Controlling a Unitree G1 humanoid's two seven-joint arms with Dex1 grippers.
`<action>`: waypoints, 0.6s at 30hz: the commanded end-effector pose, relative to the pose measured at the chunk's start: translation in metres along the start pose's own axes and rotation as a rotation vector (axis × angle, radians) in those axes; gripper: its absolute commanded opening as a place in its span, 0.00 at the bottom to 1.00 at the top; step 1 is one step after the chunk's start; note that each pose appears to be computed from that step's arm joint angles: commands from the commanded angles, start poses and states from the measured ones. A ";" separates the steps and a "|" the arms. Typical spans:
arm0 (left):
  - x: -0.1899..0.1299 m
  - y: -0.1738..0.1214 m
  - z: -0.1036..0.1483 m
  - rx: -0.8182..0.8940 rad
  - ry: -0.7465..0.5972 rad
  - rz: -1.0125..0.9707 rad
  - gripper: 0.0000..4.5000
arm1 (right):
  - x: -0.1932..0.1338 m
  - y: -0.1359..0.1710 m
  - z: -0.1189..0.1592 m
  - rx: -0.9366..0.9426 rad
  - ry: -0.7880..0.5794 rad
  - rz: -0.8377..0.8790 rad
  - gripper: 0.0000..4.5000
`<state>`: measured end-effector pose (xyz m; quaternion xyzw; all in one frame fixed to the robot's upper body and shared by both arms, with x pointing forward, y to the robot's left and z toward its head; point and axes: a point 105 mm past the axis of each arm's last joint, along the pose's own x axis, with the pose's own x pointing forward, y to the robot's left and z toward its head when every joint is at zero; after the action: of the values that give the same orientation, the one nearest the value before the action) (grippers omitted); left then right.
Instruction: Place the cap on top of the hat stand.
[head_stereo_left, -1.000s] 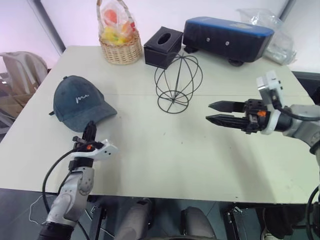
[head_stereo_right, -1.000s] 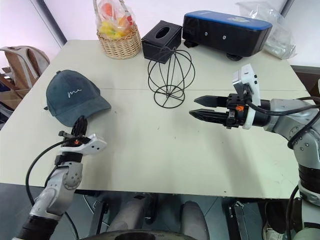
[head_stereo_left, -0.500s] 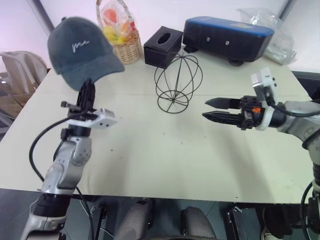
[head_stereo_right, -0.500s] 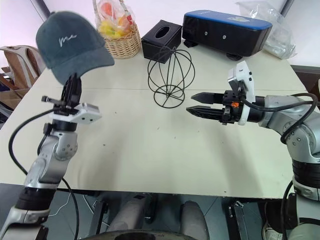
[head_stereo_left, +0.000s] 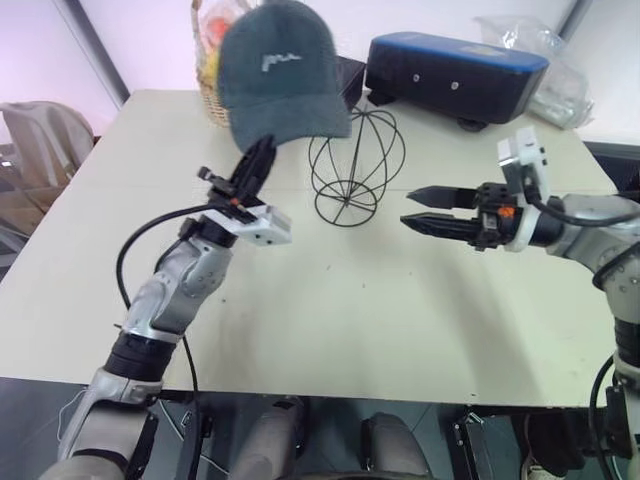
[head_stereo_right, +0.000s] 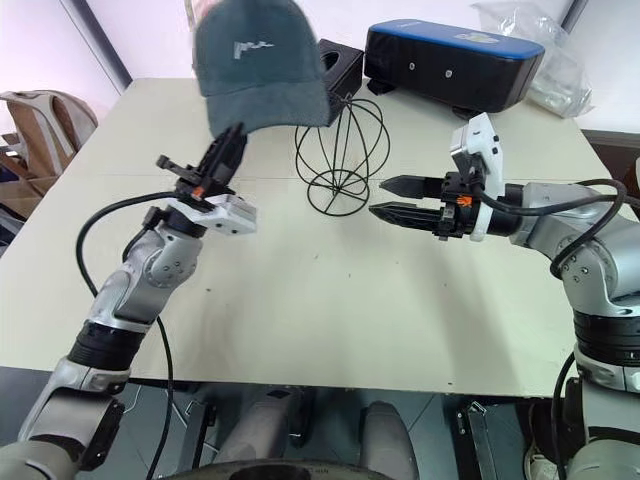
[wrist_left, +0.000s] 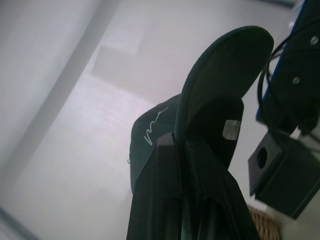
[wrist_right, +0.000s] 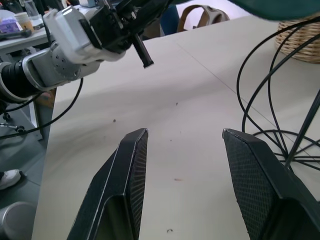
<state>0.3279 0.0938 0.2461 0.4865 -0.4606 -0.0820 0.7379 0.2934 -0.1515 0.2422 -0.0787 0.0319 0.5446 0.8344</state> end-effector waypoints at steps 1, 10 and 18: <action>0.013 0.013 0.011 -0.013 -0.082 0.048 0.02 | -0.007 0.000 0.006 -0.038 -0.011 -0.015 0.54; 0.036 0.013 0.021 -0.055 -0.163 0.079 0.02 | -0.020 -0.001 0.003 -0.038 0.014 -0.060 0.54; 0.028 -0.017 0.028 -0.120 -0.175 0.015 0.02 | -0.031 -0.007 0.003 -0.049 0.033 -0.111 0.54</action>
<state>0.3333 0.0536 0.2527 0.4391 -0.5100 -0.1428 0.7257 0.2902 -0.1780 0.2358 -0.0892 0.0523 0.5042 0.8574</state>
